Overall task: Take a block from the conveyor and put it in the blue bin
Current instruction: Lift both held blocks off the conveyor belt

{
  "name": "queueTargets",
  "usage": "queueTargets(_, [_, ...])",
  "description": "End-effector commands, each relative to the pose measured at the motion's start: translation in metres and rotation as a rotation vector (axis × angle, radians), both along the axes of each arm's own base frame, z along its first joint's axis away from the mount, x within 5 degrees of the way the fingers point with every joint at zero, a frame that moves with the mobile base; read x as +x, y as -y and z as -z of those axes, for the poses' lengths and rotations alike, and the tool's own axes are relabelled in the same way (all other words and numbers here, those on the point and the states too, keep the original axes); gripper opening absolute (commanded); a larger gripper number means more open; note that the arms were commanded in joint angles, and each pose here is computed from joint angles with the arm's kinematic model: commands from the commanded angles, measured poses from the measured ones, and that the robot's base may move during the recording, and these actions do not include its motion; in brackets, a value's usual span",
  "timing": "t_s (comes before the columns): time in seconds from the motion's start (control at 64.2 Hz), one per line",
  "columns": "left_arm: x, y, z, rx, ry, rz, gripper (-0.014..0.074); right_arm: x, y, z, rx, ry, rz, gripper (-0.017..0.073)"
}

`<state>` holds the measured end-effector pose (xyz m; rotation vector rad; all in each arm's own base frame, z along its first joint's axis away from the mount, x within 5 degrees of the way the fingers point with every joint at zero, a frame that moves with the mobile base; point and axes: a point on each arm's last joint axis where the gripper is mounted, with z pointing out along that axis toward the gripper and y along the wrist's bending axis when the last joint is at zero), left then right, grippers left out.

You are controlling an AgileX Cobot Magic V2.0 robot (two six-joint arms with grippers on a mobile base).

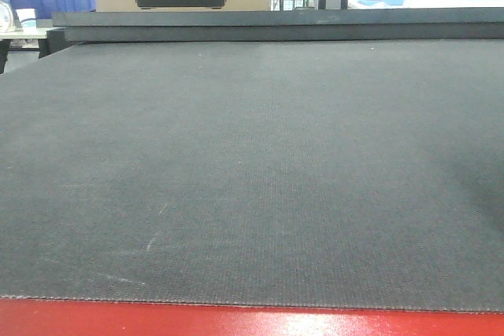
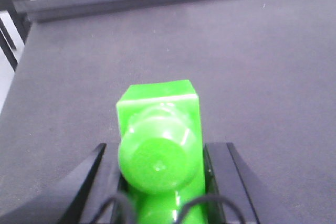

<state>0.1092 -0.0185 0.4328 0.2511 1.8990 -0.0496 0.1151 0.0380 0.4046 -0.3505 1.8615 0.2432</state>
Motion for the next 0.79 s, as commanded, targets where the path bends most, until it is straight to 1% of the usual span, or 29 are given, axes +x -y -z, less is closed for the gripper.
queueTargets(0.0, [-0.014,-0.002,0.003,-0.016,0.048,0.005,-0.0111,-0.011,0.002,-0.003,-0.01,0.049,-0.009,-0.0154])
queueTargets(0.125, [-0.026,-0.004,0.006,-0.02,0.074,0.005,-0.0111,-0.026,0.005,-0.009,0.003,0.107,-0.01,-0.0154])
queueTargets(0.265, [-0.035,-0.005,0.0,-0.032,0.139,0.006,-0.0111,-0.04,0.008,-0.014,0.017,0.167,-0.006,-0.0154])
queueTargets(0.358, [-0.036,-0.006,-0.003,-0.039,0.18,0.006,-0.0111,-0.043,0.009,-0.016,0.02,0.18,-0.006,-0.0154])
queueTargets(0.779, [-0.036,-0.006,-0.004,-0.04,0.188,0.006,-0.0111,-0.043,0.009,-0.016,0.02,0.18,-0.006,-0.0154])
